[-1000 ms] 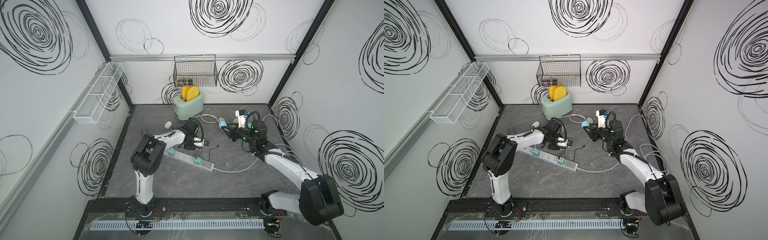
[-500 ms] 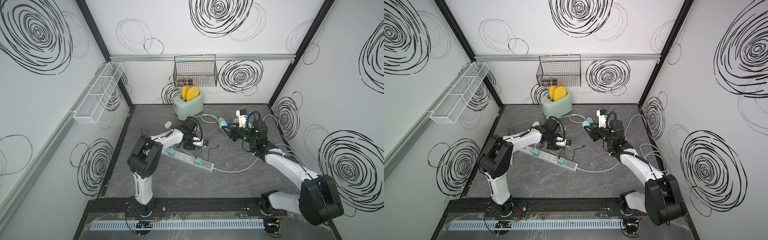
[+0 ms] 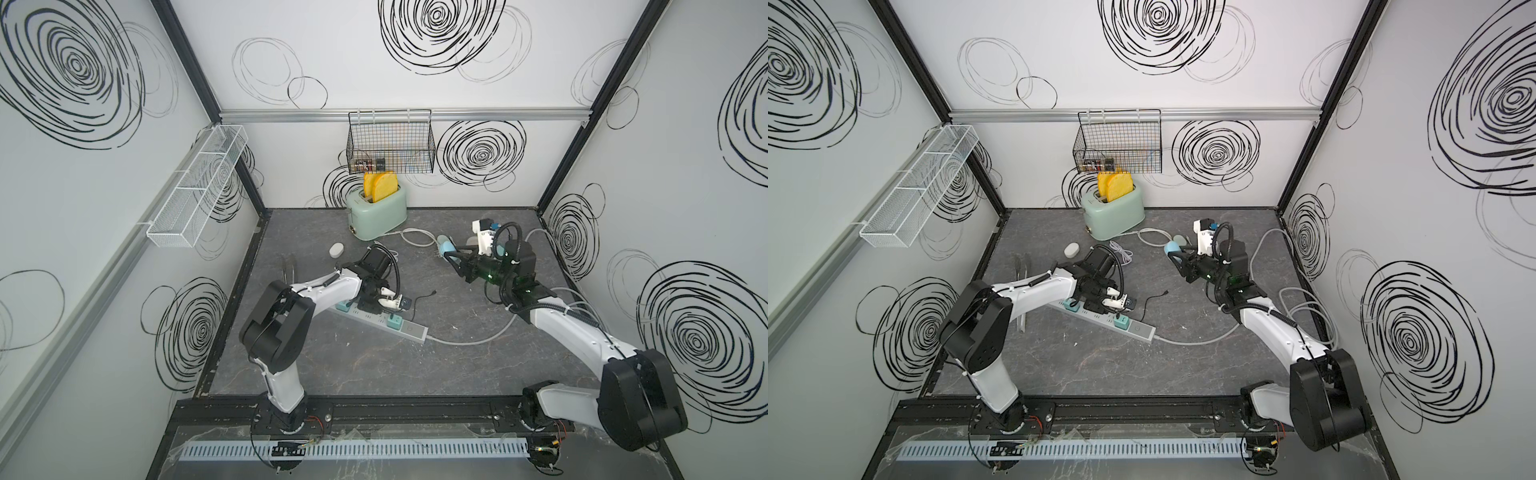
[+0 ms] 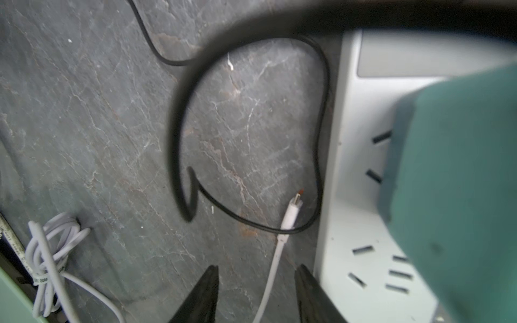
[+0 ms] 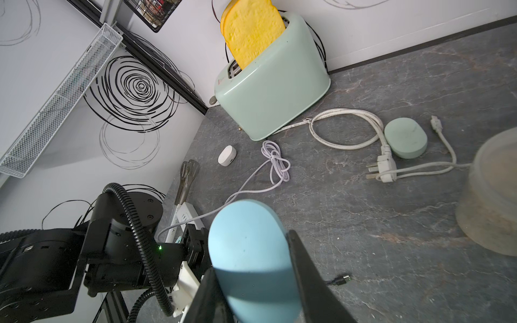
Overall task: Charge the bluetooth headset
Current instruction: Pick up the charging cable from the center of the board.
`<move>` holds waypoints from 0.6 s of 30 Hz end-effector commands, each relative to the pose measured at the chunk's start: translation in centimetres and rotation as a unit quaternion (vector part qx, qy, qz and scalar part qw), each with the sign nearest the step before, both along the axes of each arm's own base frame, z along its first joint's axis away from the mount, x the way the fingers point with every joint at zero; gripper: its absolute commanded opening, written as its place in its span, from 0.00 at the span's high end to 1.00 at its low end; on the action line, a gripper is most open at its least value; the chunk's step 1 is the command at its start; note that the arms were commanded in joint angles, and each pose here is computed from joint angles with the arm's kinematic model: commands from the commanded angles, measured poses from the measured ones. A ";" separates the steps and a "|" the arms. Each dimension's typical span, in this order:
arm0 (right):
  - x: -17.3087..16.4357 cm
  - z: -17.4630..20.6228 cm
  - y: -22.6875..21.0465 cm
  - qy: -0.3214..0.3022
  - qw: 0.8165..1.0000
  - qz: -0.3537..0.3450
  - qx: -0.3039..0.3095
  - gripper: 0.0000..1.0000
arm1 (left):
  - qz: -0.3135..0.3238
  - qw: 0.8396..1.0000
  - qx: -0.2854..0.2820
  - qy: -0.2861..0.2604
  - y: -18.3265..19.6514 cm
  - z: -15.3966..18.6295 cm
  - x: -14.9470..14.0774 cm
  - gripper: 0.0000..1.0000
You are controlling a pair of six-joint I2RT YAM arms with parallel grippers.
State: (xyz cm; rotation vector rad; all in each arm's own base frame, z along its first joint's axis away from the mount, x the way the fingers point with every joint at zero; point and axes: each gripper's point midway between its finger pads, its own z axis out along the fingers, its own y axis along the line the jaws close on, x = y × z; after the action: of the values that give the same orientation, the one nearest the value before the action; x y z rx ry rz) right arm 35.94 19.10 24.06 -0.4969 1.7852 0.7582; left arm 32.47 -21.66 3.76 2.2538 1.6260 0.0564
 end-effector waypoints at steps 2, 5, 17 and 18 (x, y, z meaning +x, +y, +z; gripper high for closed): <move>-0.2 1.4 -0.2 -0.024 1.000 0.000 0.009 0.82 | -0.040 0.999 0.012 -0.007 -0.2 -0.8 -0.1 0.51; -0.1 1.4 -0.4 -0.023 1.000 -0.002 0.010 0.82 | -0.053 0.999 0.005 0.005 -0.7 -1.2 -1.0 0.50; -0.2 1.6 -0.7 -0.027 1.000 -0.007 0.011 0.82 | -0.010 0.998 -0.047 0.042 -3.0 -2.9 -0.1 0.51; -0.2 1.5 -0.7 -0.026 1.000 -0.007 0.010 0.82 | 0.006 0.998 -0.054 0.043 -3.2 -2.8 0.5 0.51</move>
State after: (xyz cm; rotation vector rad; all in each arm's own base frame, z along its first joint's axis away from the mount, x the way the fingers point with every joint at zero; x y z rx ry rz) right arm 35.96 18.60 24.19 -0.4861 1.7817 0.7492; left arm 32.90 -24.62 2.00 2.2247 1.5741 -0.0384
